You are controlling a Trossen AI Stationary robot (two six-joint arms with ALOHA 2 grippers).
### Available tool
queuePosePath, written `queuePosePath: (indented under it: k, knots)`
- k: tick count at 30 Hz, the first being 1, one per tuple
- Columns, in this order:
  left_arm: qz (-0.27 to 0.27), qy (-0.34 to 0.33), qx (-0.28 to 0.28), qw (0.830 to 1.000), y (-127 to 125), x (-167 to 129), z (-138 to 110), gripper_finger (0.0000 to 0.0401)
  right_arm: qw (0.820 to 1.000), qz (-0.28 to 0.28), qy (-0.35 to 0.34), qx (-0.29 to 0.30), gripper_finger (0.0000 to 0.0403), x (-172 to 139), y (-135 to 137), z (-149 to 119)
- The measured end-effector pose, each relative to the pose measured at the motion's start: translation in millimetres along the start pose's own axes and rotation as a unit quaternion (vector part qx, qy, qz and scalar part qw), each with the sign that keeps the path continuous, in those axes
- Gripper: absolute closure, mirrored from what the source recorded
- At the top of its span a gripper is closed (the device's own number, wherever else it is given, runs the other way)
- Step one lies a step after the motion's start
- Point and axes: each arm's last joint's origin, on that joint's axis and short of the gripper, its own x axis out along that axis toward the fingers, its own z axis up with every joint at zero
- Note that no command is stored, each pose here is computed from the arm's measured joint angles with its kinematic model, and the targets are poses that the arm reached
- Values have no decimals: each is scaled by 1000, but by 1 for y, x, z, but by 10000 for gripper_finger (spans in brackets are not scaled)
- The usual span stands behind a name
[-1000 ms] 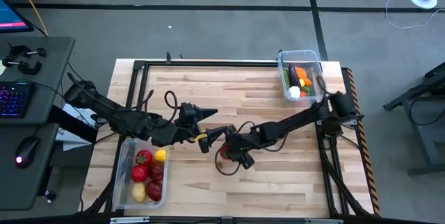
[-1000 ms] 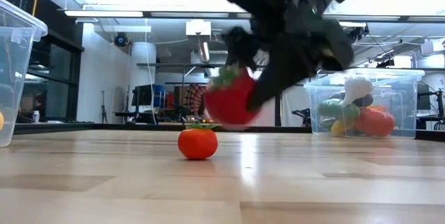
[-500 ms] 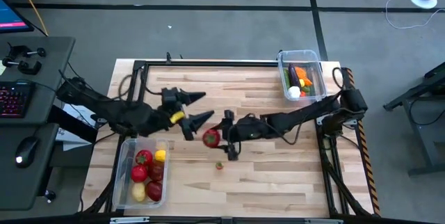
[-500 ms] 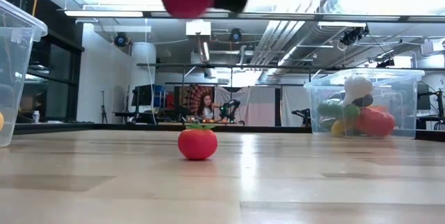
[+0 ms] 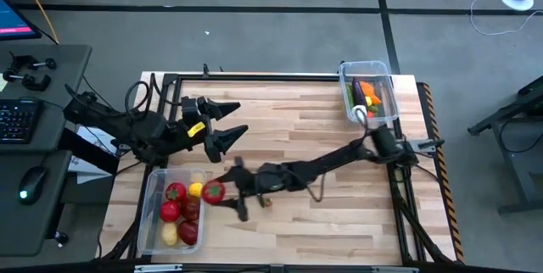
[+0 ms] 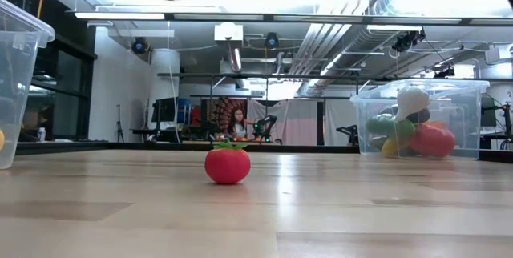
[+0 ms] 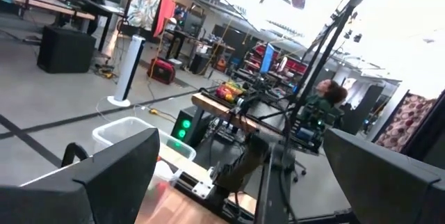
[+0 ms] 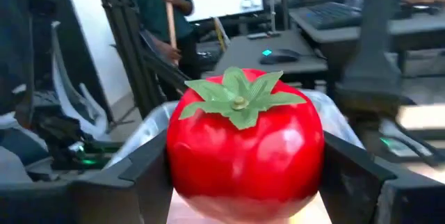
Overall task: Sort produce into baskets
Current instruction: Put the red tomato into the bottom transparent bin, then put the orange peach into the bottom transparent bin
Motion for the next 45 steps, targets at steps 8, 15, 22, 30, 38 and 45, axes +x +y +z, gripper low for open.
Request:
queuePosePath:
  k: [8,15,22,30,38,45]
  knots:
    - [2,5,-23,1000,1,0,-1,9,999,44,4,1,135,59,-10,-3]
    - [4,9,-30,1000,1,0,-2,9,998,46,-13,47,134,86,-19,-12]
    - [10,11,-38,999,1,0,-3,9,996,34,2,88,134,88,-28,-28]
    - [10,11,-35,999,1,0,-3,9,996,83,-10,35,103,88,-29,-24]
    - [10,10,-28,999,2,-1,-2,9,998,63,-9,24,18,88,-30,-25]
    - [0,8,-31,999,2,-3,1,9,991,129,-2,-19,27,82,-51,4]
